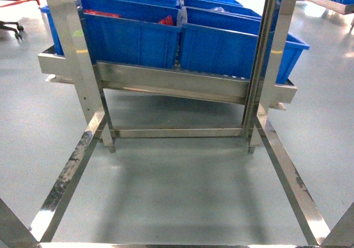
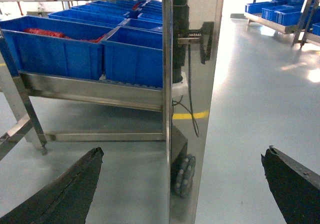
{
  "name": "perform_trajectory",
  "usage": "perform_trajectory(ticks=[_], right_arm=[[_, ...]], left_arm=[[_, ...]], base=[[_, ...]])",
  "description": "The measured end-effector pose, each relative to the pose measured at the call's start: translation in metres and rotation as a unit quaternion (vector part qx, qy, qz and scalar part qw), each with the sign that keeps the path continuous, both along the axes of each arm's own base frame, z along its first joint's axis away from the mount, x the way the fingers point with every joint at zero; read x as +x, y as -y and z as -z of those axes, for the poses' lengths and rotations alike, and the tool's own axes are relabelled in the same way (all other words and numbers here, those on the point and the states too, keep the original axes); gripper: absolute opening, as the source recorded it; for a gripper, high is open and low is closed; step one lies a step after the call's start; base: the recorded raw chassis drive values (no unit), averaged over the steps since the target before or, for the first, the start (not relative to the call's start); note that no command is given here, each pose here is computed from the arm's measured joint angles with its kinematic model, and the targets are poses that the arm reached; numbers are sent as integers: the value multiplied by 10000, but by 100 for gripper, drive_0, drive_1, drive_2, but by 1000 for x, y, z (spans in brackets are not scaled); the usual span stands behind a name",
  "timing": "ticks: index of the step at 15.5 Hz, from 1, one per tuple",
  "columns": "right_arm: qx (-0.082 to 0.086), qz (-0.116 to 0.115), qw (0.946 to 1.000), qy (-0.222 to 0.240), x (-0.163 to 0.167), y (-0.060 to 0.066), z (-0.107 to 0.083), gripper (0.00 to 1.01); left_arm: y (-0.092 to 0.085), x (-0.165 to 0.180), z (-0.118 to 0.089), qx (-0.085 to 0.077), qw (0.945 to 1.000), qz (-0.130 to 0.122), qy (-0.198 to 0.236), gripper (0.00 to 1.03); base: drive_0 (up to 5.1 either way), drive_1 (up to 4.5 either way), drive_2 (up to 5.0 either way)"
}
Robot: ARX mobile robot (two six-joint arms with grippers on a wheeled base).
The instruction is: Pick capacitor and pack into box
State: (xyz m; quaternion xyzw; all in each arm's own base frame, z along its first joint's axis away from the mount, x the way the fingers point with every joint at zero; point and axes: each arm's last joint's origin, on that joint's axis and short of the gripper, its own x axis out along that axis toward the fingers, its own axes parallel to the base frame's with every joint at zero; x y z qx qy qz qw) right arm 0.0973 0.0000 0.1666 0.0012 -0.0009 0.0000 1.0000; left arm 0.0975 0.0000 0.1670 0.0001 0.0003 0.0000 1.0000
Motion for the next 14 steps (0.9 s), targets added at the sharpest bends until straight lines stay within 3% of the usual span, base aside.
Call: perform_trajectory(ticks=[14], right_arm=[[0, 0, 10000, 0, 0, 0, 0, 98]], left_arm=[[0, 0, 0, 2, 10000, 0, 0, 98]], base=[[0, 0, 0]])
